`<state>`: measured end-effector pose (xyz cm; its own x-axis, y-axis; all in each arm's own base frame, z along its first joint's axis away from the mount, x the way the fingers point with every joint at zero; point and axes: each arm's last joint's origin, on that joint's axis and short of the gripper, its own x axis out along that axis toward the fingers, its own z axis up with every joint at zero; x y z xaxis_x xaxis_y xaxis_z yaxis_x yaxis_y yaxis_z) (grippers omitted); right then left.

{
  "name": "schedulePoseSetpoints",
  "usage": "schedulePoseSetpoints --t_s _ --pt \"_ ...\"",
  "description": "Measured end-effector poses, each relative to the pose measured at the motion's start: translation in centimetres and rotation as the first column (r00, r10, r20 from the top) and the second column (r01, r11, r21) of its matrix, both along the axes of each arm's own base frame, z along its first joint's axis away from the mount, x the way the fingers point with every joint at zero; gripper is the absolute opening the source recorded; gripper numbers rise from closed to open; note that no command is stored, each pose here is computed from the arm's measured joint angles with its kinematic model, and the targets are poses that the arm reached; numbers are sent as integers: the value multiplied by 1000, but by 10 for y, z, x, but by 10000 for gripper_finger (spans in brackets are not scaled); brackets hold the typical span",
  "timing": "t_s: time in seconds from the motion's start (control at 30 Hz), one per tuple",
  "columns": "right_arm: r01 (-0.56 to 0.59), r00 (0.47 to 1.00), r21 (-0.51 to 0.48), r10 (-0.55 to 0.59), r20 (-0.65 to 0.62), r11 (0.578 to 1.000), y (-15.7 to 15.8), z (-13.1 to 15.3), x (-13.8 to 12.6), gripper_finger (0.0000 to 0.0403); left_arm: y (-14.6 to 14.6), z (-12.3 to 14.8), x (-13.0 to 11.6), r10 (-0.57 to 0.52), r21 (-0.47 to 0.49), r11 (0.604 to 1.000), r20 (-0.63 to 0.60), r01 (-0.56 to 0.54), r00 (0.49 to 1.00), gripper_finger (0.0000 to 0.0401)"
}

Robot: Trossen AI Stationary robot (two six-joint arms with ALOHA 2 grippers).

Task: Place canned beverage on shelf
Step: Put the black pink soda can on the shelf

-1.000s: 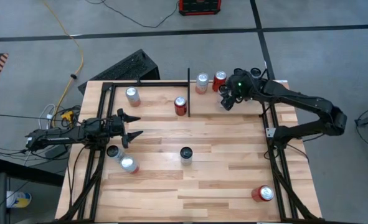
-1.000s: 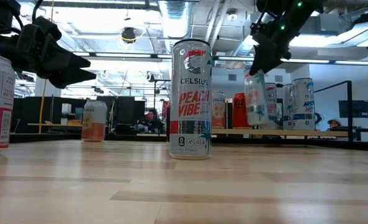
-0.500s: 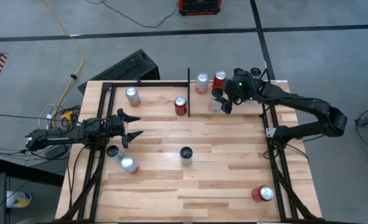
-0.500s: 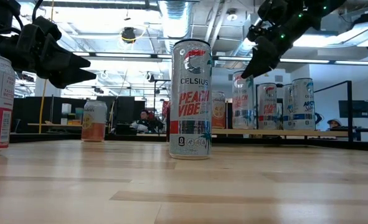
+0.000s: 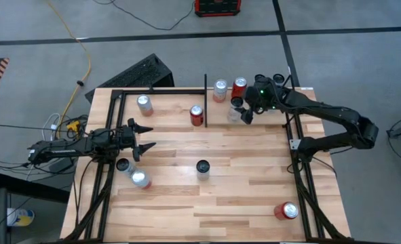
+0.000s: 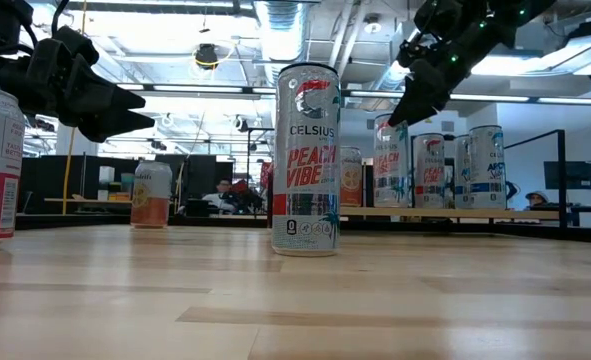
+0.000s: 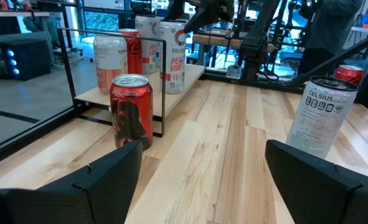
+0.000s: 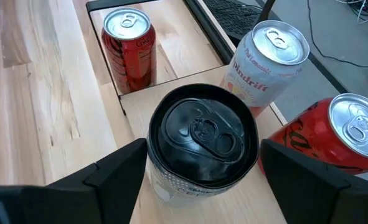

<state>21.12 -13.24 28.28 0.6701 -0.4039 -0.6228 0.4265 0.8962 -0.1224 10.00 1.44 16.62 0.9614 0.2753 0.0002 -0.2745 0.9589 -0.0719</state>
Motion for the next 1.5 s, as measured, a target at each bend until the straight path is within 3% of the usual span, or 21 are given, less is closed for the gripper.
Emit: schedulePoseSetpoints --t_s 0.27,0.6,0.77,0.97,1.1,1.33,1.5 --pt "10 1000 -17 -10 -7 1000 -2 4 0 344 0 0 0 0 0 1000 0 0 1000 327" --pt "51 994 -13 -50 95 999 -4 33 3 345 0 0 0 0 0 1000 0 0 1000 327" --pt "169 972 63 -177 153 984 1 43 6 345 0 0 0 0 0 1000 0 0 1000 327" --pt "356 917 49 -359 172 933 33 41 21 345 0 0 0 0 0 1000 0 0 1000 327" --pt "426 880 9 -417 227 905 62 42 30 345 0 0 0 0 0 1000 0 0 1000 327" --pt "531 824 -58 -499 269 846 88 16 32 345 0 0 0 0 0 1000 0 0 1000 327" --pt "525 812 -58 -480 331 849 84 -5 35 345 0 0 0 0 0 1000 0 0 1000 327"
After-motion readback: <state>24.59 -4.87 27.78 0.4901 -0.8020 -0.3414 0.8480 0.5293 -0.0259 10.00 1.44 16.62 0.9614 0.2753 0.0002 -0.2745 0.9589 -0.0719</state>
